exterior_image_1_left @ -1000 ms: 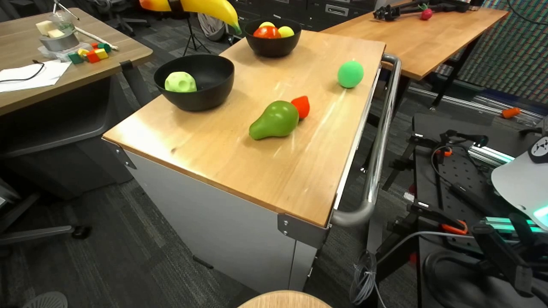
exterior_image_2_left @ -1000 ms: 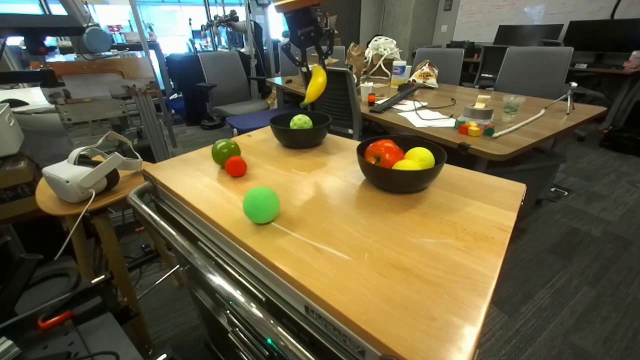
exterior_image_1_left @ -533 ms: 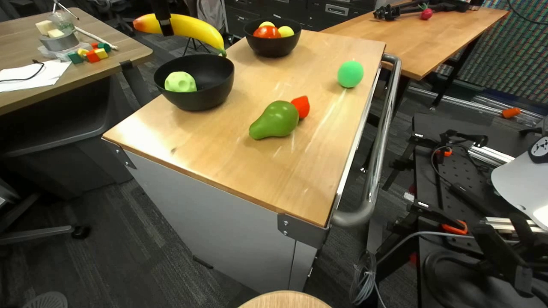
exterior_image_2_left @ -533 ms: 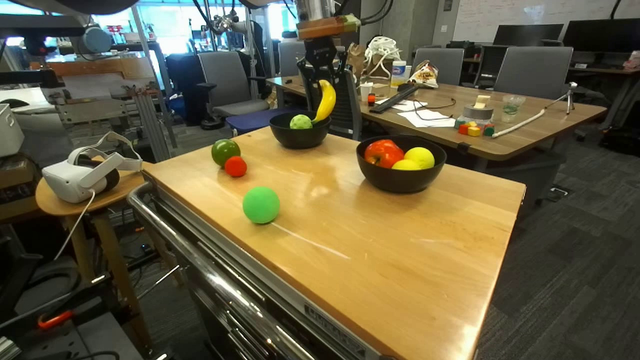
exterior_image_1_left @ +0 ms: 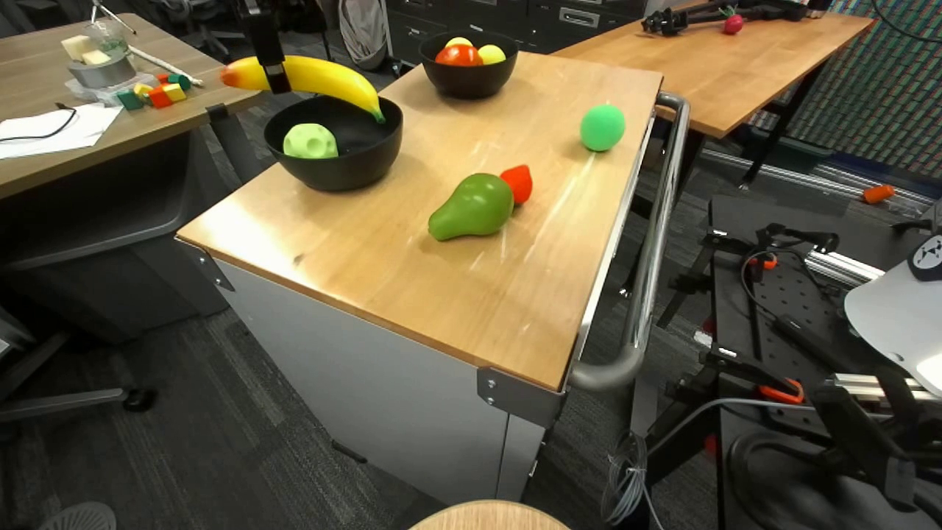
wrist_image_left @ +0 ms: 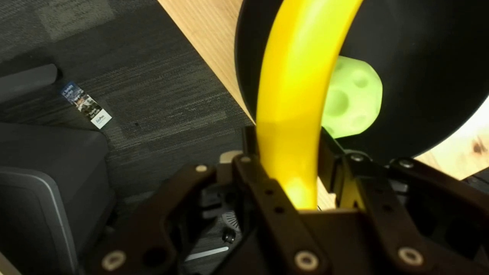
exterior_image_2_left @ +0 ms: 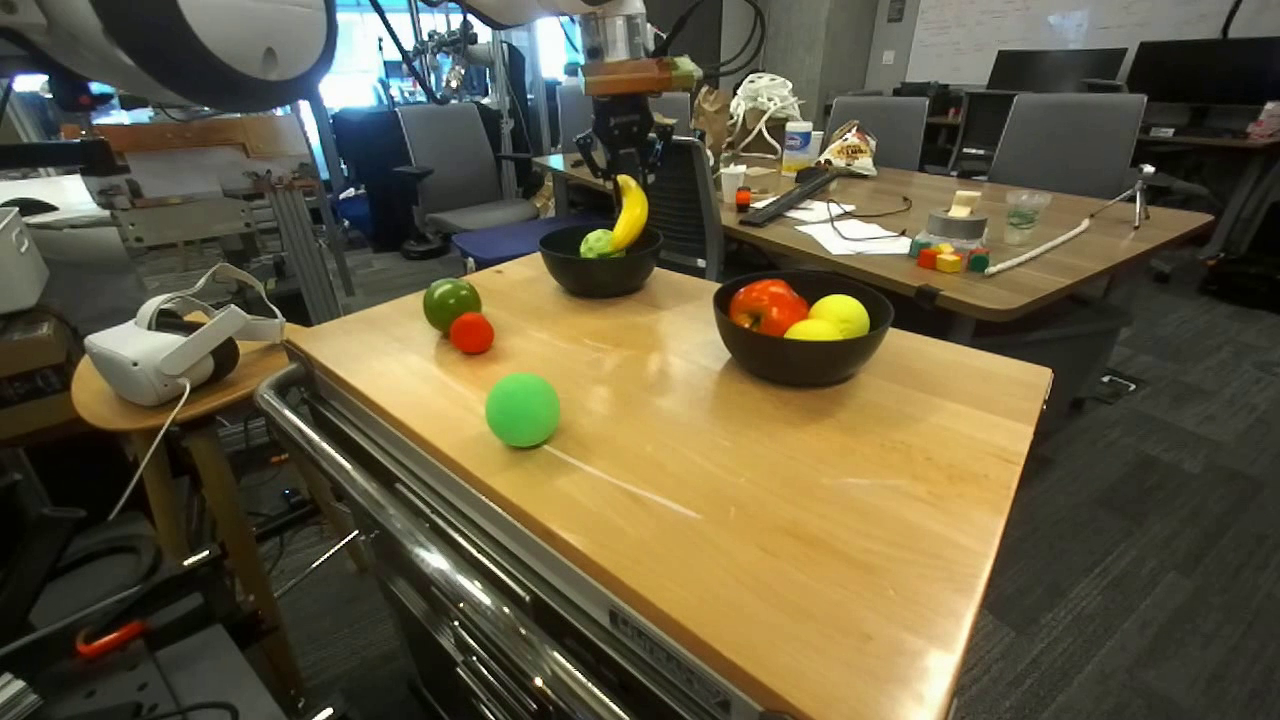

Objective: Pick up the fruit toys from the top of the cabinet and put them in the two black bowls.

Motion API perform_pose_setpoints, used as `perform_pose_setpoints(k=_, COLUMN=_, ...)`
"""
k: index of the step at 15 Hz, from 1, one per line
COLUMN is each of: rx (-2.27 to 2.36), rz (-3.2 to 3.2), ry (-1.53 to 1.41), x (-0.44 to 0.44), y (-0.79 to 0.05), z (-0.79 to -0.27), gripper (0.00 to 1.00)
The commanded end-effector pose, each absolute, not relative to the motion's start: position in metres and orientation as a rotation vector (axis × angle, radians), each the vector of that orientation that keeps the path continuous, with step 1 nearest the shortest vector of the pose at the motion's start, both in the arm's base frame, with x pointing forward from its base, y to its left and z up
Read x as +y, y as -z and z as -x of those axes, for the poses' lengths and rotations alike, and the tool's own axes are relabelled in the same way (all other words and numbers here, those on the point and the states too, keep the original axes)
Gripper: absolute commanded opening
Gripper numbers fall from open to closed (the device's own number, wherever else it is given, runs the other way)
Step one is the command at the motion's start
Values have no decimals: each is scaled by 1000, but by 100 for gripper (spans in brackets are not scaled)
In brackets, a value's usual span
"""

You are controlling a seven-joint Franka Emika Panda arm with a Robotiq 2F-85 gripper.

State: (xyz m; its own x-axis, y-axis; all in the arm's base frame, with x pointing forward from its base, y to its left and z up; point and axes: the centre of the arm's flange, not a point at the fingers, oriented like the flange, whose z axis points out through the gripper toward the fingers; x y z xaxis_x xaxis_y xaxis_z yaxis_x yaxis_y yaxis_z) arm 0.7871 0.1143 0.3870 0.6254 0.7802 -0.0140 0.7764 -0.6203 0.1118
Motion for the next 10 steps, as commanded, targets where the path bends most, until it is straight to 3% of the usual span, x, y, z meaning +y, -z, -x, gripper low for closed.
perform_pose_setpoints(k=1, rx=1365, rz=-2770, ry=-55, x=132, y=-399, z=-840, gripper=18)
perform_pose_setpoints(k=2, rx=1368, rz=-2777, ry=-46, x=133, y=-397, z=-838, gripper=18)
perform_pose_setpoints(k=3, rx=1369, rz=-2781, ry=-40, x=134, y=-396, z=-836, gripper=45)
perform_pose_setpoints(k=4, rx=1363, rz=-2787, ry=-38, x=133, y=-395, z=-834, gripper=64)
perform_pose_setpoints(k=8, rx=1333, rz=-2805, ry=-49, x=130, y=-410, z=-820, gripper=93)
perform_pose_setpoints(k=10, rx=1321, rz=-2822, ry=-48, x=130, y=-425, z=-811, gripper=100)
